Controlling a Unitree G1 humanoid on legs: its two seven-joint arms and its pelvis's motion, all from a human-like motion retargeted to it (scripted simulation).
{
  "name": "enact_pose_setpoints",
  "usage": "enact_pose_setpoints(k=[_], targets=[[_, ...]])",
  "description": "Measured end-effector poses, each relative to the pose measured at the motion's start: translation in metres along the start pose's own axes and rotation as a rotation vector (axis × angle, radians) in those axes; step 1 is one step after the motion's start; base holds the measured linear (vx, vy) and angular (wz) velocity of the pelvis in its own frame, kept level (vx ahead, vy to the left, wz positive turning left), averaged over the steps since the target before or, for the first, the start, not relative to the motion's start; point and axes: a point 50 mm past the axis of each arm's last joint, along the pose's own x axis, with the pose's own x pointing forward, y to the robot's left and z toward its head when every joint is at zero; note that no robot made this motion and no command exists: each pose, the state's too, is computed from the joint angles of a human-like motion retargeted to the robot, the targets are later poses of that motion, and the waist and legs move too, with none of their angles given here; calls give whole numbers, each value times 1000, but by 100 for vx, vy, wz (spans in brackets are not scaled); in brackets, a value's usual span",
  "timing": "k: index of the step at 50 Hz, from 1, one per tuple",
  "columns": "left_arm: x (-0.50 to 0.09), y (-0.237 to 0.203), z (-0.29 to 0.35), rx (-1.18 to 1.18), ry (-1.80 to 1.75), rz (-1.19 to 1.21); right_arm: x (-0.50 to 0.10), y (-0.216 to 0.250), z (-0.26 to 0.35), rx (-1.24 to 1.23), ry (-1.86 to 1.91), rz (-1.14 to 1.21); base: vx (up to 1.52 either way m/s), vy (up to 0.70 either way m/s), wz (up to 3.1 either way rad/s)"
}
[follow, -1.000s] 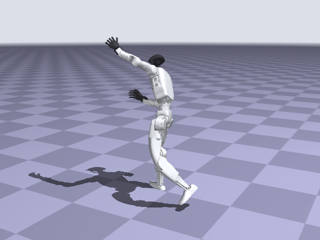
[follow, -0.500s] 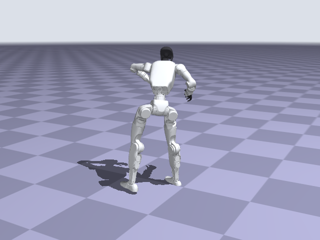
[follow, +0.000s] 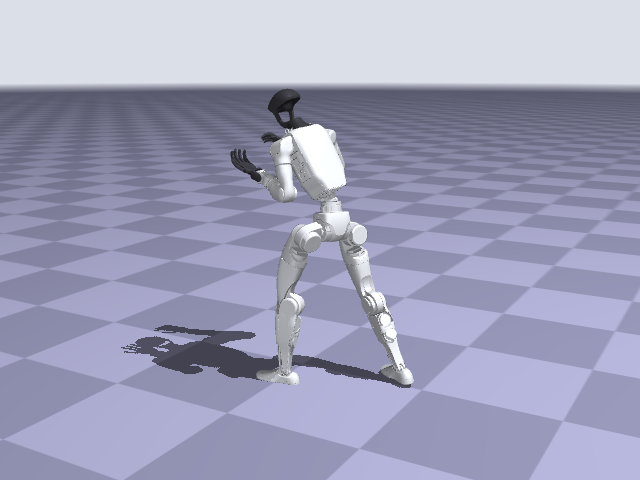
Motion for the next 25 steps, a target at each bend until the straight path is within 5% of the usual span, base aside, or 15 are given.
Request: enact_pose_setpoints(k=[3,7,10,12,14,17,20,23,25], targets=[[-19,10,-11,64,95,50,73,-11,-74,-592,-11,112,35,18,114],[-56,24,11,140,153,149,119,-110,-180,-1204,544,299,34,19,54],[-65,27,23,132,164,189,130,-157,-176,-821,776,-104,39,21,49],[-49,21,22,187,169,135,136,-128,-164,-425,681,-251,44,22,51],[-15,10,11,353,229,9,113,-66,-154,-200,571,-142,46,21,34],[61,-8,-7,886,221,-240,58,12,-126,-178,418,123,43,18,23],[154,5,-36,1719,111,-315,-6,60,-93,35,402,238,36,14,31],[223,58,-17,2596,91,-32,-75,75,-72,314,586,178,31,15,30],[229,81,23,2909,323,258,-125,72,-65,469,798,127,32,16,-14]])
